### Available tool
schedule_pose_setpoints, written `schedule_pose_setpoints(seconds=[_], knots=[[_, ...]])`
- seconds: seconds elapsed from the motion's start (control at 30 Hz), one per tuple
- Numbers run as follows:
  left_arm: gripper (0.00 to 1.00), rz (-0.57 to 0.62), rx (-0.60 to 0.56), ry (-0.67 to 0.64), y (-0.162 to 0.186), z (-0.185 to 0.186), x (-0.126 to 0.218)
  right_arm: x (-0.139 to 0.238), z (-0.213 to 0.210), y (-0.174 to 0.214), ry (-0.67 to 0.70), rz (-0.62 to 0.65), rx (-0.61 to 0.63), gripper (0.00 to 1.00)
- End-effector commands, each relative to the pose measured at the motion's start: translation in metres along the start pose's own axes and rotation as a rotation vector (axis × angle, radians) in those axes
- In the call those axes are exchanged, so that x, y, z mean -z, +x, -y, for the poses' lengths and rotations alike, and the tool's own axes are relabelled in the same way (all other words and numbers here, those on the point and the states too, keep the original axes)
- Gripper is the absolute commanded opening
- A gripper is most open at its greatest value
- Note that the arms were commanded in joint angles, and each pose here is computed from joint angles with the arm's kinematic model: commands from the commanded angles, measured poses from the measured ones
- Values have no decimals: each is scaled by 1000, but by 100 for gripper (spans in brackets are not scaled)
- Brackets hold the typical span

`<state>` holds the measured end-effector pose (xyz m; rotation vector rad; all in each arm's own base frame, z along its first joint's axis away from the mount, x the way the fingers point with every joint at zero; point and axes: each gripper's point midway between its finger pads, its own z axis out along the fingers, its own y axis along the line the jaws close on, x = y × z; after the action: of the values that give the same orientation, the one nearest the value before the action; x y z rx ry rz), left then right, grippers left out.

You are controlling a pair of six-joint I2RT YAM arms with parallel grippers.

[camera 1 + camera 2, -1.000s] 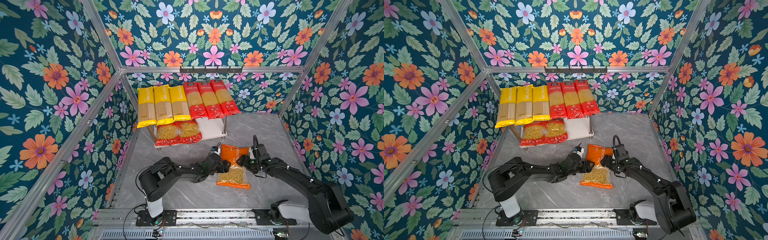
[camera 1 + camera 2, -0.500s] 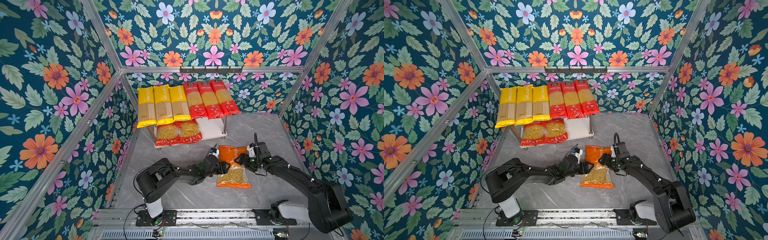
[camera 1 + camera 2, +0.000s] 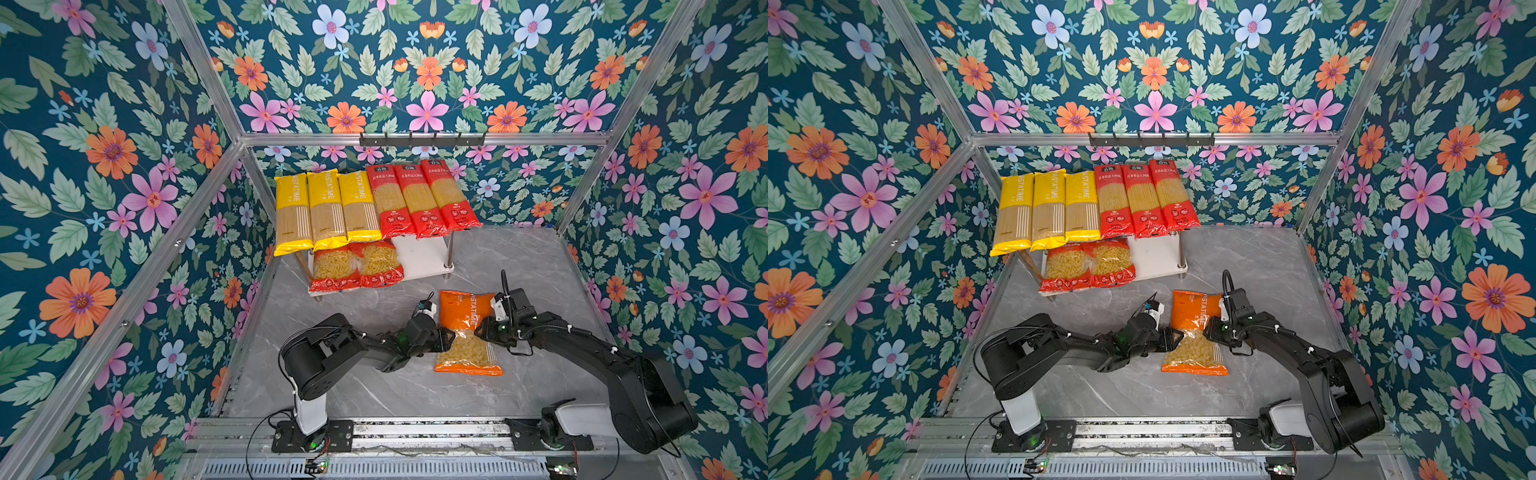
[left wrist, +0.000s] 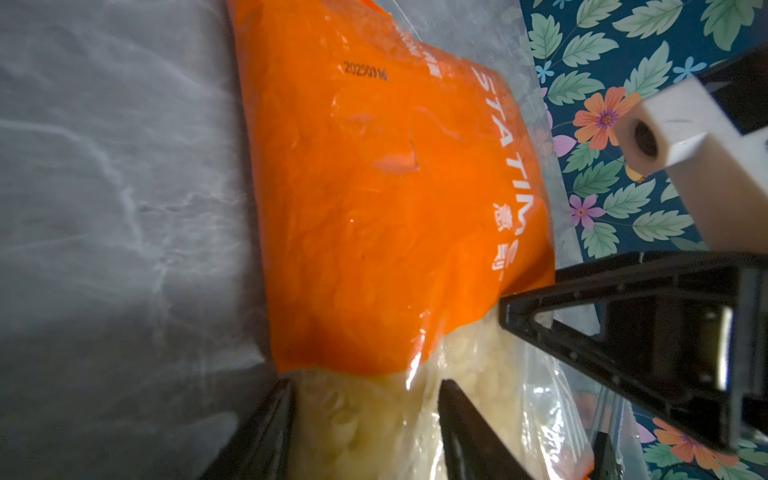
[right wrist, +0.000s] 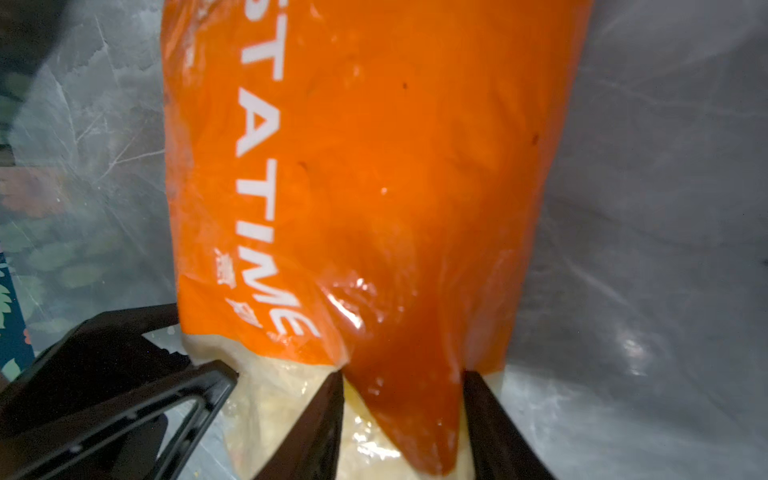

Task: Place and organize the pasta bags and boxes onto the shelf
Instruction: 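Lift the orange PASTATIME bag with both grippers toward the lower shelf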

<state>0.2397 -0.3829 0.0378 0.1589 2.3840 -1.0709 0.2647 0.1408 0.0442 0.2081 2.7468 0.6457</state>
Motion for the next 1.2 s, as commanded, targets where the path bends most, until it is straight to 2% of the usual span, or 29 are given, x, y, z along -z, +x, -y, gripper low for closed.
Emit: schedule_pose_setpoints(seconds=[0.0,0.23,0.43,0.67,0.93,1.17], knots=[[52,-33,-12,-2,7,-2,-1,0,-8,-4,-41,23,52,39],[27,-41,-20,13,8,2,-3,6,-20,-4,-91,38,77,23],[14,-23,-11,49,4,9,2,13,-34,-2,-83,50,135,10],[6,50,-37,102,-6,18,22,30,-57,-4,-88,79,202,1],[0,155,-94,121,-21,22,56,52,-83,-7,-129,108,258,0],[0,307,-150,57,-43,13,96,62,-137,-11,-184,169,462,0]])
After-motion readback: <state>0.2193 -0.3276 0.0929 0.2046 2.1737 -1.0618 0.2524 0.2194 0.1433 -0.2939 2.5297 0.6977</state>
